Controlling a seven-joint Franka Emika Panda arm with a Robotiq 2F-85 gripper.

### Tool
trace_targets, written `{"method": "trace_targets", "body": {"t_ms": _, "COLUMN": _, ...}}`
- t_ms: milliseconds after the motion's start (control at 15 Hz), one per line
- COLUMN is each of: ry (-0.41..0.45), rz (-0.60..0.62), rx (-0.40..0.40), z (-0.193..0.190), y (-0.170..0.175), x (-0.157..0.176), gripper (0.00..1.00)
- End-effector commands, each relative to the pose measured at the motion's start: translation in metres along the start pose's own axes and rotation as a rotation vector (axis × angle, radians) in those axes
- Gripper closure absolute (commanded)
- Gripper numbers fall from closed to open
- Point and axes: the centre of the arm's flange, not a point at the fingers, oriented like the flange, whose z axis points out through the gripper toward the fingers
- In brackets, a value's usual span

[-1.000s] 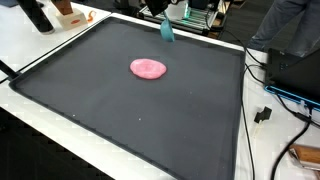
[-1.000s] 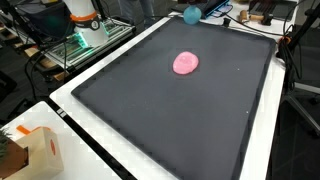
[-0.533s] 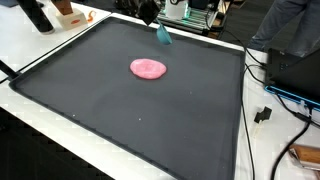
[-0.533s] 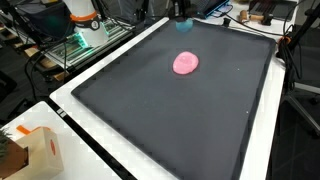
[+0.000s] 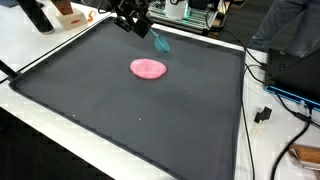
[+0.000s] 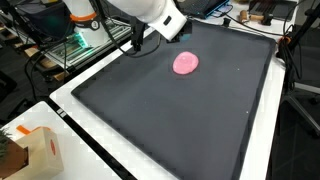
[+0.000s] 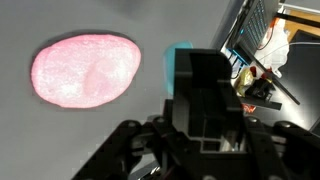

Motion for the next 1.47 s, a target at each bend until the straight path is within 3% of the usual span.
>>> {"method": "trace_targets", "body": {"t_ms": 0, "ry": 0.051, "rz": 0.029, "rx": 0.034, "z": 0.007, "y": 0.026, "x": 0.002, "gripper": 0.75}}
{"method": "trace_targets", "body": {"t_ms": 600, "ry": 0.086, "rz": 0.087, "rx": 0.053, "z": 0.022, "y": 0.063, "x": 0.003, "gripper": 0.75}}
{"method": "trace_targets", "body": {"t_ms": 1067, "ry": 0.058, "rz": 0.125, "rx": 0.044, "z": 0.040, "y": 0.085, "x": 0.003, "gripper": 0.75}}
{"method": "trace_targets", "body": {"t_ms": 1400, "ry": 0.038, "rz": 0.123, "rx": -0.080, "z": 0.046, "y": 0.087, "x": 0.007, "gripper": 0.75}}
